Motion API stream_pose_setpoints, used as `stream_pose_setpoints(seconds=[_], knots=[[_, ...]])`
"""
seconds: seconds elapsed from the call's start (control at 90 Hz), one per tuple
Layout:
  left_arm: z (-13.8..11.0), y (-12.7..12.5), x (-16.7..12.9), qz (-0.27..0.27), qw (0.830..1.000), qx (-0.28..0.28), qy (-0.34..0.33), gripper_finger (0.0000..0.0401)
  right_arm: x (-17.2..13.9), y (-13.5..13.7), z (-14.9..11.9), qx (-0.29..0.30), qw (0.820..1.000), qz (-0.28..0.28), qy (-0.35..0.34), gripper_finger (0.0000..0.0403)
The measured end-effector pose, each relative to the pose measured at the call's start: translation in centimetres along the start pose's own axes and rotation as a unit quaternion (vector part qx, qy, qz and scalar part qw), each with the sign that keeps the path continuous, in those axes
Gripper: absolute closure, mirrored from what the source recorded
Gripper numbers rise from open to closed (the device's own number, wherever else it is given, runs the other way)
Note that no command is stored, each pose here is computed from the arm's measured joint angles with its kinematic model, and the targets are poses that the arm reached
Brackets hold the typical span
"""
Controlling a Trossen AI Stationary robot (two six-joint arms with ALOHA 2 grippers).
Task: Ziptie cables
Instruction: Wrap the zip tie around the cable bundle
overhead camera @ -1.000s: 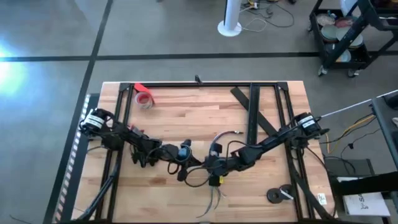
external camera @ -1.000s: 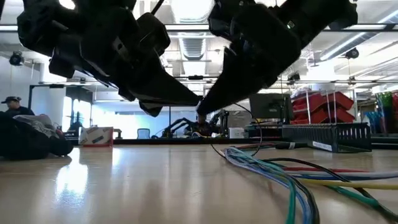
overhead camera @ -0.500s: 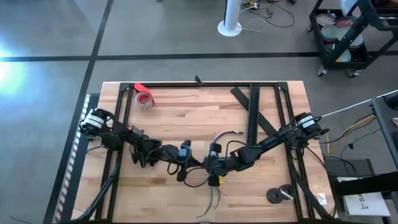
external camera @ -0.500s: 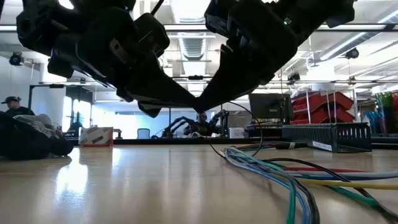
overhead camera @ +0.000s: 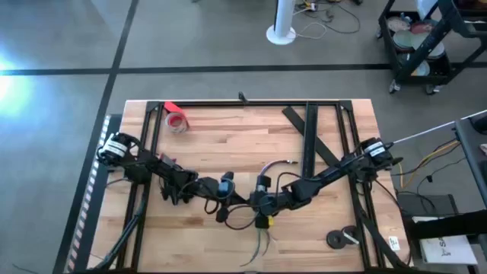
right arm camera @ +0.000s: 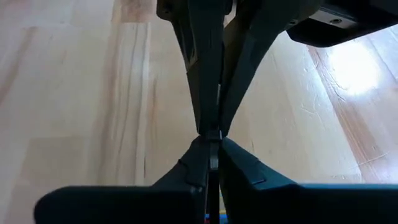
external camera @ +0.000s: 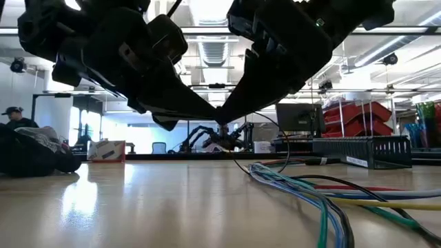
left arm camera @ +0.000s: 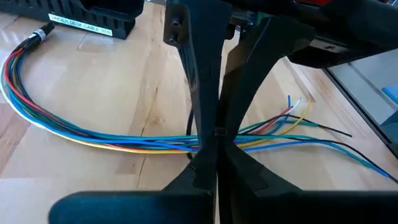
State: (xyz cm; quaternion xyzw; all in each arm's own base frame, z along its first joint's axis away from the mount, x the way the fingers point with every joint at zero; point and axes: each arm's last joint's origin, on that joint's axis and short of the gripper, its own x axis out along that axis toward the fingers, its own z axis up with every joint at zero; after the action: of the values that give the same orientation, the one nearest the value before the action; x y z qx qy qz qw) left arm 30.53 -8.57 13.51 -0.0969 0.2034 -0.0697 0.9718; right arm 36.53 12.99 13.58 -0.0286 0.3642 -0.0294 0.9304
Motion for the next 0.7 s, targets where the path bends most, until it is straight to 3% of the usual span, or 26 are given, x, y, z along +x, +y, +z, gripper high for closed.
stream_pose_setpoints(seconds=[0.278, 0.7], knots=[[0.02, 0.01, 0.01, 0.001, 1.0, 0.0, 0.0, 0.0401, -0.03, 0.04, 0.2, 0.004, 1.0, 0.002, -0.002, 0.0336], [-0.01, -0.03, 0.01, -0.006, 1.0, 0.0, 0.003, 0.0401, -0.06, 0.07, 0.42, 0.007, 1.0, 0.0, -0.004, 0.0397]])
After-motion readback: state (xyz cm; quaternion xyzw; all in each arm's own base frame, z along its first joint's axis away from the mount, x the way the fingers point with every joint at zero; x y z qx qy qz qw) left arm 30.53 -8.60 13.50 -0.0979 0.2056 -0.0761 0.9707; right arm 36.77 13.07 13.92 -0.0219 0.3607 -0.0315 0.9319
